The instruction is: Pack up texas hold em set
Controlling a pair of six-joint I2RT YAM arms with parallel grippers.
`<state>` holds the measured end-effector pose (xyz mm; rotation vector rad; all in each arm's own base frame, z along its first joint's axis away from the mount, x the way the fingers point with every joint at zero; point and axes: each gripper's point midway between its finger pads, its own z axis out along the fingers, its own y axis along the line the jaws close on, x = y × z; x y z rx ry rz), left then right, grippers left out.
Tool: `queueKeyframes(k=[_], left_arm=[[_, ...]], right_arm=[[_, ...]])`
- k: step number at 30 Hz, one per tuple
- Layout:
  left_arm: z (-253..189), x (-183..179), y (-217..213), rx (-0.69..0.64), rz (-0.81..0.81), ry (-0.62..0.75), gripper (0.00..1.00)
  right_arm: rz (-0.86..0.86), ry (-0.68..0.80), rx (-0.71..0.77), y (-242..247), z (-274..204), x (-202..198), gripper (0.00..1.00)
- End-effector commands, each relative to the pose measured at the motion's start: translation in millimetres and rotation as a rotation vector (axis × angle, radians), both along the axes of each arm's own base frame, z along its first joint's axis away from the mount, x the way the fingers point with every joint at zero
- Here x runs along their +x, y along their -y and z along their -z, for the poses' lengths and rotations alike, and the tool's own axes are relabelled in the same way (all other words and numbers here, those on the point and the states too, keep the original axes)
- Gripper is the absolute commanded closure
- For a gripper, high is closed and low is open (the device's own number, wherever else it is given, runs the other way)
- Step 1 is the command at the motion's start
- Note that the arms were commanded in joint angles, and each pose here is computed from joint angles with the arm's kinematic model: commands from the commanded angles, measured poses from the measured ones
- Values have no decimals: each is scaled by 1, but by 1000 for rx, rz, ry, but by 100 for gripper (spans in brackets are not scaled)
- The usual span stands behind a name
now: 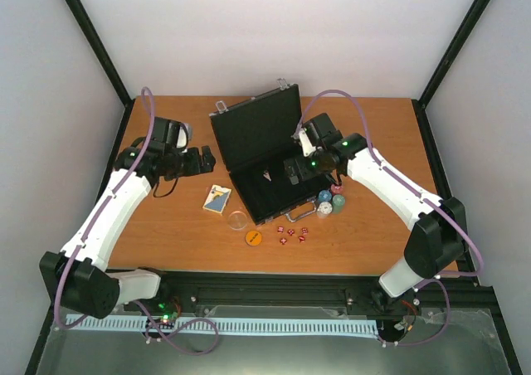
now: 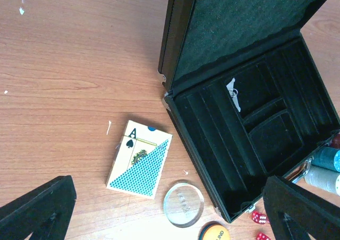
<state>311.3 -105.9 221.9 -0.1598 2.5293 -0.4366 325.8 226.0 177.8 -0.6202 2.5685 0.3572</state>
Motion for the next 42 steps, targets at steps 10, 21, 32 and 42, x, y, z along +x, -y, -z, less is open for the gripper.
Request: queueKeyframes(k=[10,21,32,42], left_arm=[[-10,6,3,25,39,11,0],[6,4,9,0,56,-25,0],[16,6,6,36,68,-47,0],[18,12,8,36,72,-51,0]], right_arm=[[120,4,-172,35,17,6,0],[345,-161,-147,96,57,19,13],[400,-300,-135,110,104,16,37],[420,-306,-221,124,122,18,39]])
